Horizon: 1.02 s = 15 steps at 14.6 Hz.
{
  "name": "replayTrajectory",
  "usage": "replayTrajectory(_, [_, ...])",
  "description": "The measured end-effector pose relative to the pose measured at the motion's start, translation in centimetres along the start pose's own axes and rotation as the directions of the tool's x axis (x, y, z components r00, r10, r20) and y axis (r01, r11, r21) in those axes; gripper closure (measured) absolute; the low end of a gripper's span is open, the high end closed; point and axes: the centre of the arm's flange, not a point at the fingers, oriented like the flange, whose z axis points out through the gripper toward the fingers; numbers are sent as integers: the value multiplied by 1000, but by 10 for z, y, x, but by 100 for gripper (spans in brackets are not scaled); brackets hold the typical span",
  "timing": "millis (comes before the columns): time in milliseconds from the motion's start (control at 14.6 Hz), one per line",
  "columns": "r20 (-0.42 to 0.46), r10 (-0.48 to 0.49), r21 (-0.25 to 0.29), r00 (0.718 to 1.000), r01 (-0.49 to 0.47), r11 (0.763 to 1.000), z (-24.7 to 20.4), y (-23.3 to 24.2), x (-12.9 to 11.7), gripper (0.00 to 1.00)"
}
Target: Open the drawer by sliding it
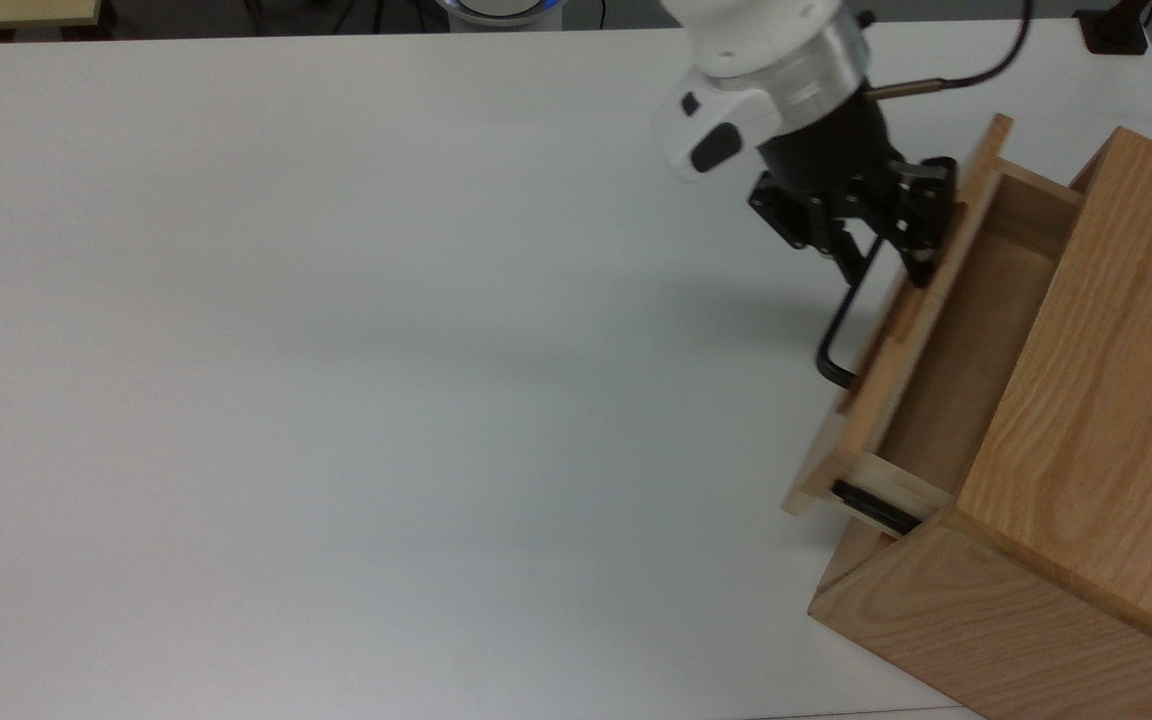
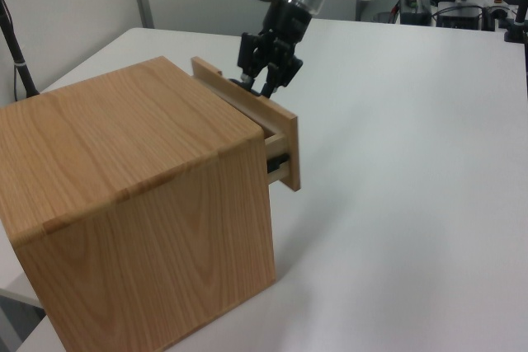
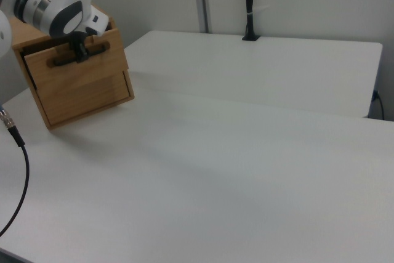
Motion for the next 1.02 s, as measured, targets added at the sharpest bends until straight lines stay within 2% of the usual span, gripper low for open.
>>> replayTrajectory(546, [136, -11, -106, 991, 26, 994, -79, 89, 21, 52])
replayTrajectory(819, [208, -23, -144, 978, 53, 988, -104, 126, 30, 52])
replayTrajectory(956, [228, -27, -147, 973, 61, 987, -106, 131, 30, 52])
replayTrajectory(1024, [228, -33, -150, 973, 68, 986, -108, 132, 29, 44])
